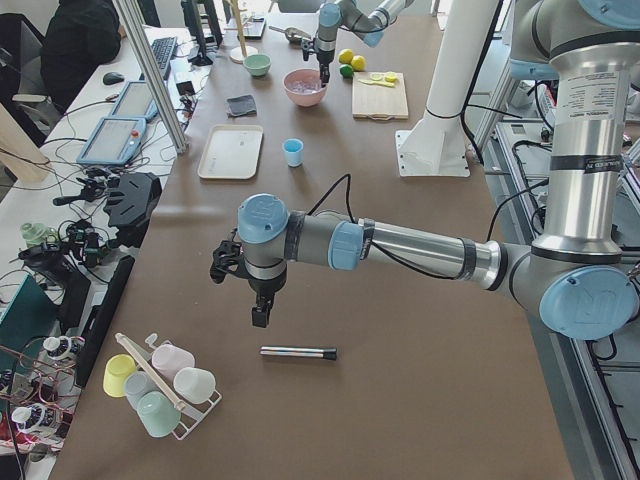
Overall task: Mash ice and strawberries in cup
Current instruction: 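Close the right gripper on an ice cube and lift it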
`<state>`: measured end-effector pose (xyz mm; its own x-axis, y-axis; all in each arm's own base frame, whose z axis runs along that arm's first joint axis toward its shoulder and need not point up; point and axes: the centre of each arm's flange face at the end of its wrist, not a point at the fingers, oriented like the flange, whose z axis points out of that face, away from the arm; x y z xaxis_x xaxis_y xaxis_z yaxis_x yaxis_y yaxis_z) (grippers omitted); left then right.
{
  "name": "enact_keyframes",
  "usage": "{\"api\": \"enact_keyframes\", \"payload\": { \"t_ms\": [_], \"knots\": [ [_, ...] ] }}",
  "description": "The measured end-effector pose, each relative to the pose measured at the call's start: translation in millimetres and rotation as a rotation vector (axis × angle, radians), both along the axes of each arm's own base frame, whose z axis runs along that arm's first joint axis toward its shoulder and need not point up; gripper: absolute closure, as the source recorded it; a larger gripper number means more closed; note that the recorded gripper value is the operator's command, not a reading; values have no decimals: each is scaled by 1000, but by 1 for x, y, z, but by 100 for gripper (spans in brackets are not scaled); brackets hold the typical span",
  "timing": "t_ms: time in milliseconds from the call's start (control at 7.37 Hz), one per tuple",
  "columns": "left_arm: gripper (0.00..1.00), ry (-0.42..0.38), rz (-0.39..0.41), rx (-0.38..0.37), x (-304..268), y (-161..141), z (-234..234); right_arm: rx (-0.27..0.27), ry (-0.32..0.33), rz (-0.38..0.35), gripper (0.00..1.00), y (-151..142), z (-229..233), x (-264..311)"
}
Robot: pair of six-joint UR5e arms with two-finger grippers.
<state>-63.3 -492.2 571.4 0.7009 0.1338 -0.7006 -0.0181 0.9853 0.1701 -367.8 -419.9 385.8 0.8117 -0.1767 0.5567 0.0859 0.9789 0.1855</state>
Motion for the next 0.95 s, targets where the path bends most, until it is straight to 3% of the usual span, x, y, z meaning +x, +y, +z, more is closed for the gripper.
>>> {"api": "enact_keyframes", "payload": {
  "t_ms": [407,949],
  "knots": [
    [1,0,1,2,1,-1,-1,1,9,-4,77,2,4,-3],
    [1,0,1,0,1,-2,-1,-1,6,0,84,-2,-1,2]
  ]
}}
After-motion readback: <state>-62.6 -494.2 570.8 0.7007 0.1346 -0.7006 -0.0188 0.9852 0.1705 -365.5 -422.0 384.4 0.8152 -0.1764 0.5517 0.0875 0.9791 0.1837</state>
